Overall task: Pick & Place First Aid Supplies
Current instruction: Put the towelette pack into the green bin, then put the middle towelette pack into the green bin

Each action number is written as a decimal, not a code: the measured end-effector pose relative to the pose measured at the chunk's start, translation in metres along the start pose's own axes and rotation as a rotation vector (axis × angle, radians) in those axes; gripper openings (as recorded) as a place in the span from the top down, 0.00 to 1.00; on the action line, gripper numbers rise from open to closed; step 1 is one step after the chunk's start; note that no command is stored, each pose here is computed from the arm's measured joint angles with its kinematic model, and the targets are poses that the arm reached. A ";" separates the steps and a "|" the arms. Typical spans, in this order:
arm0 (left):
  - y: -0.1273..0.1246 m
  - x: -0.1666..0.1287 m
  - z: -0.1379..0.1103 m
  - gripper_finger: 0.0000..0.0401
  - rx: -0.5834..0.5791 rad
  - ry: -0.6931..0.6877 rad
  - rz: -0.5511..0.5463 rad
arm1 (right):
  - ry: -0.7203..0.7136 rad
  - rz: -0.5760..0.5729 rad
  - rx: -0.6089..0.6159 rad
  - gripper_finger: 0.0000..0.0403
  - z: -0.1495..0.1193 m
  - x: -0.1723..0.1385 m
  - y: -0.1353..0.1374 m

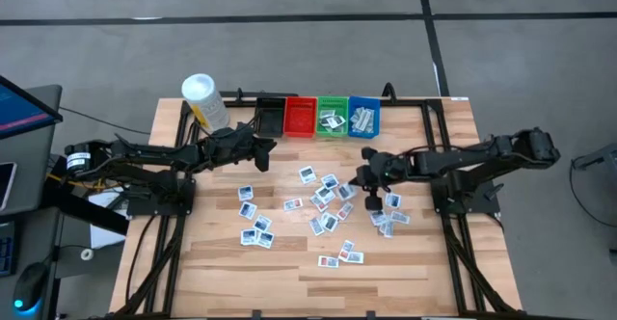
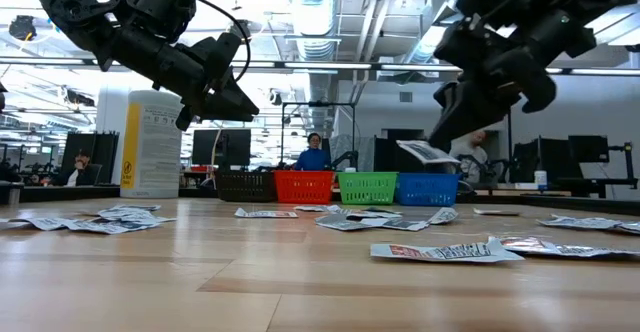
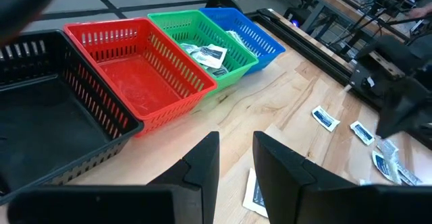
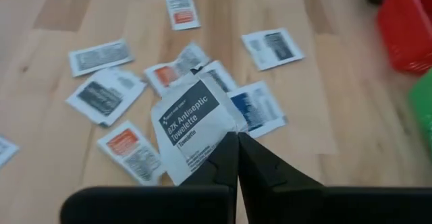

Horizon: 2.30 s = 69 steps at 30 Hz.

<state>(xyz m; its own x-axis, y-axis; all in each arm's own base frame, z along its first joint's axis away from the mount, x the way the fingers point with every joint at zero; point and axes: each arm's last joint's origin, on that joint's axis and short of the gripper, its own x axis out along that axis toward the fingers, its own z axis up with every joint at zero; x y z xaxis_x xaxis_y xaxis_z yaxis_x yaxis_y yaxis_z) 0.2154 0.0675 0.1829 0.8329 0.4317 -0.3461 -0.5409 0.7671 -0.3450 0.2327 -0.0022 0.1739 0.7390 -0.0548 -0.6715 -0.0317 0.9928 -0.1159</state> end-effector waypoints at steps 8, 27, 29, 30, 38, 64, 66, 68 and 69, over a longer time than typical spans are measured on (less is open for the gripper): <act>0.002 0.000 0.001 0.77 -0.009 -0.008 0.018 | -0.094 -0.083 0.030 1.00 0.007 0.000 -0.022; 0.023 0.003 0.010 0.77 -0.009 -0.050 0.126 | -0.386 -0.601 0.275 1.00 0.021 -0.009 -0.098; 0.024 0.003 0.011 0.77 -0.008 -0.059 0.145 | -0.420 -0.616 0.338 1.00 0.019 -0.003 -0.105; 0.024 0.003 0.011 0.77 -0.008 -0.065 0.160 | -0.424 -0.622 0.358 1.00 0.017 0.001 -0.108; 0.025 0.002 0.011 0.77 -0.008 -0.081 0.197 | -0.343 -0.651 0.385 1.00 0.000 0.035 -0.126; 0.025 0.002 0.011 0.77 -0.007 -0.081 0.196 | -0.213 -0.657 0.408 0.93 0.004 0.060 -0.147; 0.025 0.002 0.011 0.77 -0.007 -0.080 0.196 | -0.218 -0.656 0.420 0.88 0.004 0.060 -0.147; 0.025 0.002 0.011 0.77 -0.007 -0.081 0.196 | -0.222 -0.655 0.435 0.82 0.004 0.060 -0.147; 0.025 0.002 0.011 0.77 -0.007 -0.081 0.196 | -0.223 -0.654 0.436 0.80 0.004 0.060 -0.147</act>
<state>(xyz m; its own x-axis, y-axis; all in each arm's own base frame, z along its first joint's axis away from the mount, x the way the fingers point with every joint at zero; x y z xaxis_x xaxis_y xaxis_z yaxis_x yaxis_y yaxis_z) 0.2050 0.0932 0.1832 0.7180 0.6093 -0.3365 -0.6942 0.6614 -0.2839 0.2843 -0.1509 0.1533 0.6348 -0.6609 -0.4002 0.6835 0.7219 -0.1080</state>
